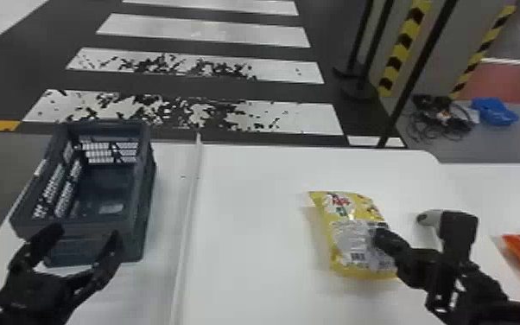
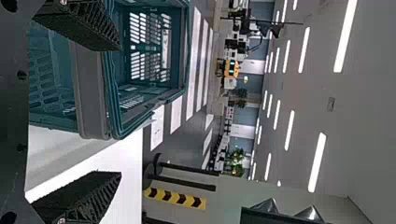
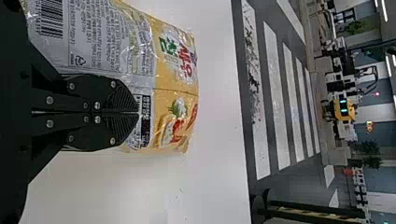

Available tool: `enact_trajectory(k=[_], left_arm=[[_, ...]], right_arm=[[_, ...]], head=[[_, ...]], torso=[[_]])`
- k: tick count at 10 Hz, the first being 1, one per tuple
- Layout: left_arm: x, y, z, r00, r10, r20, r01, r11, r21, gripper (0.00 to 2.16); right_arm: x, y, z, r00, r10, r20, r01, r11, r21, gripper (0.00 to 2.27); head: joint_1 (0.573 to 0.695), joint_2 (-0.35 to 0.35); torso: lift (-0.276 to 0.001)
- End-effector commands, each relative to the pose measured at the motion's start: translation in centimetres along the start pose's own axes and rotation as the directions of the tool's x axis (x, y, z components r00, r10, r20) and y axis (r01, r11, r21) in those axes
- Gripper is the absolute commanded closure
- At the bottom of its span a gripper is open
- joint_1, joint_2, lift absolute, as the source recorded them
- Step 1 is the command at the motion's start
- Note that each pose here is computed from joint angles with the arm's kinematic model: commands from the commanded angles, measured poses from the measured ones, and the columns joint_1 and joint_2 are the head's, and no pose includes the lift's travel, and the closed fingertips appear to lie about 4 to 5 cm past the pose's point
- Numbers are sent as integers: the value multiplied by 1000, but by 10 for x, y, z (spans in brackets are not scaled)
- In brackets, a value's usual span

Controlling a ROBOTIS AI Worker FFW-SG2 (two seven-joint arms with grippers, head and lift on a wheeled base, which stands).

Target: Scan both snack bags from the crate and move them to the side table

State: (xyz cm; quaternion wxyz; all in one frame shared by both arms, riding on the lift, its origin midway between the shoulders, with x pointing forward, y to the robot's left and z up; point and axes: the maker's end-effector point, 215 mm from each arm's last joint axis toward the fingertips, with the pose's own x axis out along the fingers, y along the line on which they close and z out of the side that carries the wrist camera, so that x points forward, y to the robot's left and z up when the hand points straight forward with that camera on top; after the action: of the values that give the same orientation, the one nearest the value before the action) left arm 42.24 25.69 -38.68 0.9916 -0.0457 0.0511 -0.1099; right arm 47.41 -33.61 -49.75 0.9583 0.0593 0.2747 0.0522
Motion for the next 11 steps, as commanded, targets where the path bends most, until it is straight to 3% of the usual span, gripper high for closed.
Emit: enact_trajectory(k=[1, 7, 11], left_arm=[[0, 0, -1, 1000, 0, -2, 0, 1000, 0, 36], [0, -1, 1, 1000, 0, 3, 0, 1000, -1, 36], [-1, 0, -1, 1000, 1, 0, -1, 1000, -1, 36]], right_arm=[[3, 2, -8, 1000, 0, -11, 0, 1000, -11, 2236], [-13, 7, 32, 999, 1, 47, 2, 999, -50, 2236], [-45, 33, 28, 998, 39, 44, -35, 996, -80, 2236]], head=[[695, -101], [695, -100], [695, -86]], torso=[[-99], [-99], [-99]])
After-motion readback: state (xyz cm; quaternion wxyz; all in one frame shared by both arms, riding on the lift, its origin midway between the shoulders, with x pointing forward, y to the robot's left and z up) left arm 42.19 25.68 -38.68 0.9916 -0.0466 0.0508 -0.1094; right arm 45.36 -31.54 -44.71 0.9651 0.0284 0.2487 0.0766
